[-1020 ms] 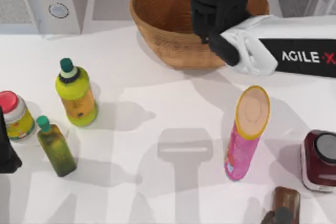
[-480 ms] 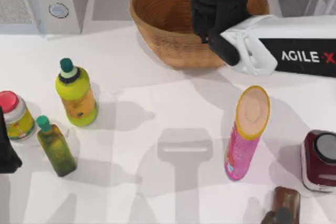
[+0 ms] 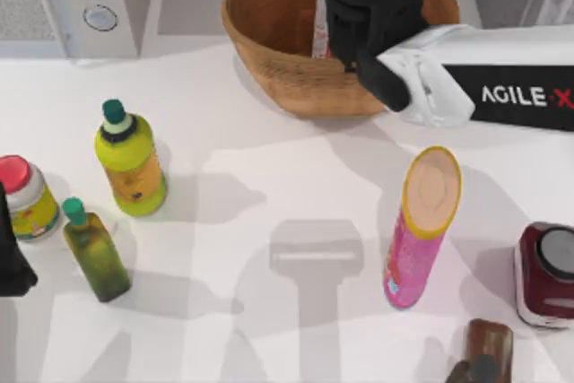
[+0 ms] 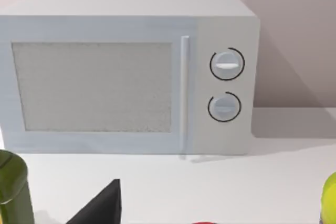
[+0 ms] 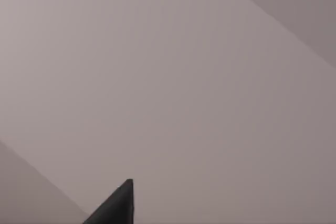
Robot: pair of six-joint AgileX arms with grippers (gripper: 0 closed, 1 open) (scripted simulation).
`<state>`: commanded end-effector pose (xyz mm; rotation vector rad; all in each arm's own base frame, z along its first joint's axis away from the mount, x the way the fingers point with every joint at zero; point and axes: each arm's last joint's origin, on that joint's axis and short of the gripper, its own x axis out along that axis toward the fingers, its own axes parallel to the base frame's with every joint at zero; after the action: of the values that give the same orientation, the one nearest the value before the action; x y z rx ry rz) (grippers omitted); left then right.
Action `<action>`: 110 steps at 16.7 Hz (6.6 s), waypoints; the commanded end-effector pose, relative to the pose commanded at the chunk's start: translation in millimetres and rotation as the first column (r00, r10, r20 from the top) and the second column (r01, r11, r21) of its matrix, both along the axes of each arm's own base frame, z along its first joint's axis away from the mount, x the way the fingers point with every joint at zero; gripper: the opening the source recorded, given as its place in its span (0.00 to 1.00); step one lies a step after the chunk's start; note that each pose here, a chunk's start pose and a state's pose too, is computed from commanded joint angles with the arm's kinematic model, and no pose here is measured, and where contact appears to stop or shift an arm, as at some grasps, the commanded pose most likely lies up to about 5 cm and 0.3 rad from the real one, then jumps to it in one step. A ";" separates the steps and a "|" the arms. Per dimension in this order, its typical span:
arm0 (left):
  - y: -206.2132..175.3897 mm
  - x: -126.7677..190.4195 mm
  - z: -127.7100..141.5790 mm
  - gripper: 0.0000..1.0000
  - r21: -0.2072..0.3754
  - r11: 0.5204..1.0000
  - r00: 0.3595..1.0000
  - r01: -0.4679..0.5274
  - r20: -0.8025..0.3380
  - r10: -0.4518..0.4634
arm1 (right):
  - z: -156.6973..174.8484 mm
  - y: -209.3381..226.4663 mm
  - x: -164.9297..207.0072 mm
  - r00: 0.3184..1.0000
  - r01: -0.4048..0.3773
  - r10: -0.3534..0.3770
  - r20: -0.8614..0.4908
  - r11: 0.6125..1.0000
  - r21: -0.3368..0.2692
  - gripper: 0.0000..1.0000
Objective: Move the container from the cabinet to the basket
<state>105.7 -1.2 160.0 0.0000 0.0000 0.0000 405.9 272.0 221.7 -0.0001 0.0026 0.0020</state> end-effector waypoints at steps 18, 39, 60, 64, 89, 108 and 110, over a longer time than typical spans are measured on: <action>0.0 0.0 0.0 1.00 0.000 1.000 1.000 0.000 0.000 0.000 | 0.0 0.0 0.0 1.000 0.000 0.000 0.000 1.000 0.000 1.00; 0.0 0.0 0.0 1.00 0.000 1.000 1.000 0.000 0.000 0.000 | 83.2 -121.3 -75.3 1.000 -0.002 0.002 0.009 1.000 -0.001 1.00; 0.0 0.0 0.0 1.00 0.000 1.000 1.000 0.000 0.000 0.000 | -61.7 -273.2 -300.2 1.000 0.002 -0.002 0.003 1.000 0.000 1.00; 0.0 0.0 0.0 1.00 0.000 1.000 1.000 0.000 0.000 0.000 | -61.2 -273.0 -300.1 1.000 0.001 -0.001 0.002 1.000 0.000 1.00; 0.0 0.0 0.0 1.00 0.000 1.000 1.000 0.000 0.000 0.000 | -26.9 -467.6 -241.7 0.993 0.109 -0.105 0.056 0.991 -0.079 1.00; 0.0 0.0 0.0 1.00 0.000 1.000 1.000 0.000 0.000 0.000 | 6.3 -511.4 -223.4 1.000 -0.003 0.004 0.022 0.999 -0.040 1.00; 0.0 0.0 0.0 1.00 0.000 1.000 1.000 0.000 0.000 0.000 | 38.3 -523.2 -216.0 1.000 -0.002 0.003 0.022 0.999 -0.040 1.00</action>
<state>105.7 -1.2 160.0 0.0000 0.0000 0.0000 189.9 -251.1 259.9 -0.0400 -0.0198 0.0046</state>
